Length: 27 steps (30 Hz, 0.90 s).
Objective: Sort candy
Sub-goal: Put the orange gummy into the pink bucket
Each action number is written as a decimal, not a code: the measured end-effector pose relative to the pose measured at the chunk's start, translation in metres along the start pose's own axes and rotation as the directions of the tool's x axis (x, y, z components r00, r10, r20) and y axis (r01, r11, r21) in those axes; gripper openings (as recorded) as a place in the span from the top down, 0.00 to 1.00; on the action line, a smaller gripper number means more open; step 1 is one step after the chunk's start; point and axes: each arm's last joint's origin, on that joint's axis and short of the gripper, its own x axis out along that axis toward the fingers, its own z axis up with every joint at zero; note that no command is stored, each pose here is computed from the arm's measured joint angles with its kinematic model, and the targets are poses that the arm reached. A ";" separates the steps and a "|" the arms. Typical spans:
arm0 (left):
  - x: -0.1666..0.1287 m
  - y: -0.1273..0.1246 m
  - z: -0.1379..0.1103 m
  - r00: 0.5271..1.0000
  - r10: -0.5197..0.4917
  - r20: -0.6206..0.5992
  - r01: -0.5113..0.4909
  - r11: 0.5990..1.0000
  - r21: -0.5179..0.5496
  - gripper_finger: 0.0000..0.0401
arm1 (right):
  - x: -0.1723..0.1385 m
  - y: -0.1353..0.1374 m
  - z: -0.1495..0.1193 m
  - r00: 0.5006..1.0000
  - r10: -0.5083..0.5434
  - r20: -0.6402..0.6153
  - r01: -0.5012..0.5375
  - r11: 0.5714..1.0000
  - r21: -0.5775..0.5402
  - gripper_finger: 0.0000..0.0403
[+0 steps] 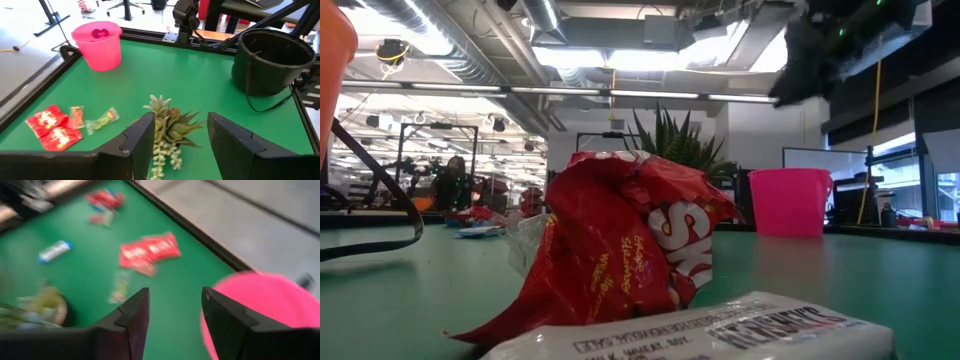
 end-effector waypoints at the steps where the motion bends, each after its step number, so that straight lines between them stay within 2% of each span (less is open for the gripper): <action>1: 0.003 -0.002 -0.001 1.000 -0.001 0.000 0.001 1.000 0.002 0.57 | -0.003 0.006 0.002 0.999 0.021 0.030 -0.020 1.000 -0.017 0.57; 5: 0.021 -0.015 -0.008 0.999 -0.037 -0.021 0.038 0.998 0.054 0.57 | -0.017 0.032 0.007 0.983 0.118 0.141 -0.107 0.991 -0.085 0.60; 8: 0.039 -0.030 -0.022 0.984 -0.146 -0.107 0.154 0.985 0.079 0.57 | -0.026 0.048 0.008 0.958 0.209 0.196 -0.184 0.973 -0.141 0.61; 10: 0.048 -0.041 -0.032 0.955 -0.242 -0.170 0.257 0.963 0.075 0.57 | -0.029 0.057 0.008 0.946 0.243 0.215 -0.209 0.963 -0.169 0.61; 13: 0.059 -0.056 -0.047 0.902 -0.346 -0.259 0.366 0.930 0.031 0.57 | -0.031 0.066 0.006 0.945 0.243 0.219 -0.203 0.961 -0.190 0.61; 17: 0.070 -0.071 -0.069 0.833 -0.415 -0.365 0.427 0.903 -0.051 0.57 | -0.031 0.071 0.003 0.954 0.210 0.216 -0.166 0.964 -0.206 0.61; 20: 0.079 -0.084 -0.083 0.795 -0.456 -0.401 0.472 0.879 -0.064 0.57 | -0.031 0.073 0.002 0.957 0.197 0.215 -0.148 0.963 -0.224 0.61; 27: 0.092 -0.104 -0.108 0.765 -0.481 -0.429 0.533 0.846 0.001 0.57 | -0.031 0.072 0.003 0.960 0.166 0.224 -0.116 0.969 -0.218 0.61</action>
